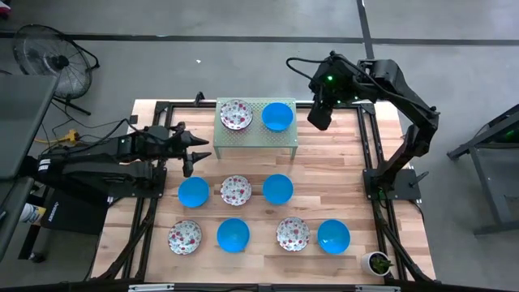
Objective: Pick & Place Mini bowls
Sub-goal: Stack the blue bowl on top of the other blue bowl on the shelf
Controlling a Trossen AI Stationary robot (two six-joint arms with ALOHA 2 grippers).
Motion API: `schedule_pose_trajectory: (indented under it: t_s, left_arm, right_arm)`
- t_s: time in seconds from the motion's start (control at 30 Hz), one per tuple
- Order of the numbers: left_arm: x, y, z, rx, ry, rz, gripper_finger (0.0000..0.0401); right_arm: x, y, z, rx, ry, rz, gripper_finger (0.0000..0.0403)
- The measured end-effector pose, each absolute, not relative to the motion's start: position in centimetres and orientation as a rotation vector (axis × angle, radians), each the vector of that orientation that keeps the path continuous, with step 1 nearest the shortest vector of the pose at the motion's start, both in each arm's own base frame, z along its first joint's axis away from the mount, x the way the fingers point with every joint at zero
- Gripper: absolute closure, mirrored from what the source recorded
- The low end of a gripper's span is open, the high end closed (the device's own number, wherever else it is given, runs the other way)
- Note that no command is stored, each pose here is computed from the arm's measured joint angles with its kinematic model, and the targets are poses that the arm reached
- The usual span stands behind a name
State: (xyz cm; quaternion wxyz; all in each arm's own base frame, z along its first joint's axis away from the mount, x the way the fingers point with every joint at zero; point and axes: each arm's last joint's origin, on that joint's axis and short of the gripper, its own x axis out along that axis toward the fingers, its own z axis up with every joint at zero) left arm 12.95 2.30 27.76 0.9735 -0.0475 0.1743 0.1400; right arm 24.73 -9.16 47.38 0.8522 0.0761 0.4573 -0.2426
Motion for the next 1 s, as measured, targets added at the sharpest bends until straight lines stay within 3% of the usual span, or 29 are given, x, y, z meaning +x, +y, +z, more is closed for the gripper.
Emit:
schedule_pose_trajectory:
  t_s: [0.27, 0.43, 0.77, 1.0]
  left_arm:
    - [12.8, 2.3, 27.1, -0.111, 0.366, 0.286, 0.0206]
    - [12.8, 2.3, 27.2, -0.110, 0.364, 0.287, 0.0206]
    - [12.8, 2.4, 27.2, -0.092, 0.363, 0.312, 0.0206]
    - [12.8, 2.3, 27.2, -0.076, 0.366, 0.302, 0.0206]
  right_arm:
    - [25.1, -7.7, 46.3, 0.124, 1.013, -0.439, 0.0238]
    - [24.0, -7.3, 41.9, 0.129, 1.135, -0.441, 0.0238]
    - [20.8, -6.0, 34.6, 0.346, 1.050, -0.407, 0.0238]
    - [19.2, -4.6, 29.9, 0.406, 1.196, -0.259, 0.0238]
